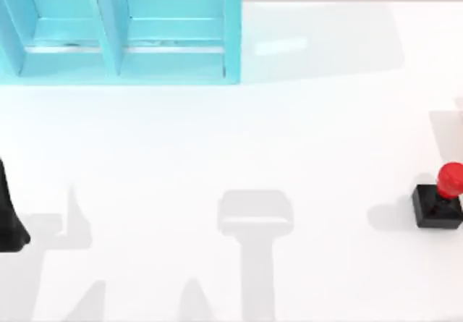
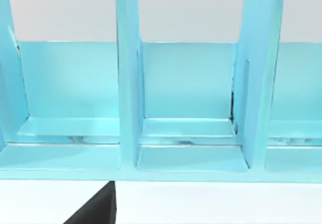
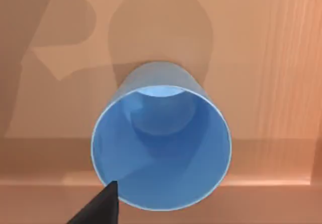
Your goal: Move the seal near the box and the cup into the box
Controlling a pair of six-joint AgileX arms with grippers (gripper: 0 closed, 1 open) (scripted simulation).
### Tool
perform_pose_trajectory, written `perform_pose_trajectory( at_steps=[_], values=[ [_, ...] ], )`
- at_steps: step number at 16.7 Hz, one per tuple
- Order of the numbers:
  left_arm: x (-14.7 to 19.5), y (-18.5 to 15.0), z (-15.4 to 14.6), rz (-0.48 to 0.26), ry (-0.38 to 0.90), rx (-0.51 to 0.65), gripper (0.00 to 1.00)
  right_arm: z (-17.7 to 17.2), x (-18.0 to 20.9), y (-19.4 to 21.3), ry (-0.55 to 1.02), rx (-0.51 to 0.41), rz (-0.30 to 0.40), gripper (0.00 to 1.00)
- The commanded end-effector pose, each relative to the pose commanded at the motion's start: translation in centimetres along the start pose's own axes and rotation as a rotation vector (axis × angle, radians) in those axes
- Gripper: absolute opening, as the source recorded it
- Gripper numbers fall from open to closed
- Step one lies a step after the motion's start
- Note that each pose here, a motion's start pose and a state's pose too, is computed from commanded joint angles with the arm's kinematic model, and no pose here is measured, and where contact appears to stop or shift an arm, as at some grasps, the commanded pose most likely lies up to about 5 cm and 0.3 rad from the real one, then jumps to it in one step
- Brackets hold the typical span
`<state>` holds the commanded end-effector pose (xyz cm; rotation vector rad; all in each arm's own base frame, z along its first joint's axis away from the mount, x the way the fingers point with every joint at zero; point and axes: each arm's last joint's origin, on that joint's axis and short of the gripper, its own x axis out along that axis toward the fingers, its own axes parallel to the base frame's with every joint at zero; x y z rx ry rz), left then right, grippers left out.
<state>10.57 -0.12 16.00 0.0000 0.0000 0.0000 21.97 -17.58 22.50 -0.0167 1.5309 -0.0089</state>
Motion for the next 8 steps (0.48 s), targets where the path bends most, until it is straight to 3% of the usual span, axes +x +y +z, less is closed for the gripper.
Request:
perform_pose_trajectory(
  at_steps=[8],
  values=[
    [0.0, 0.0, 0.0, 0.000, 0.000, 0.000, 1.00, -0.3, -4.0, 0.1, 0.023, 0.016, 0.040, 1.00]
  ],
)
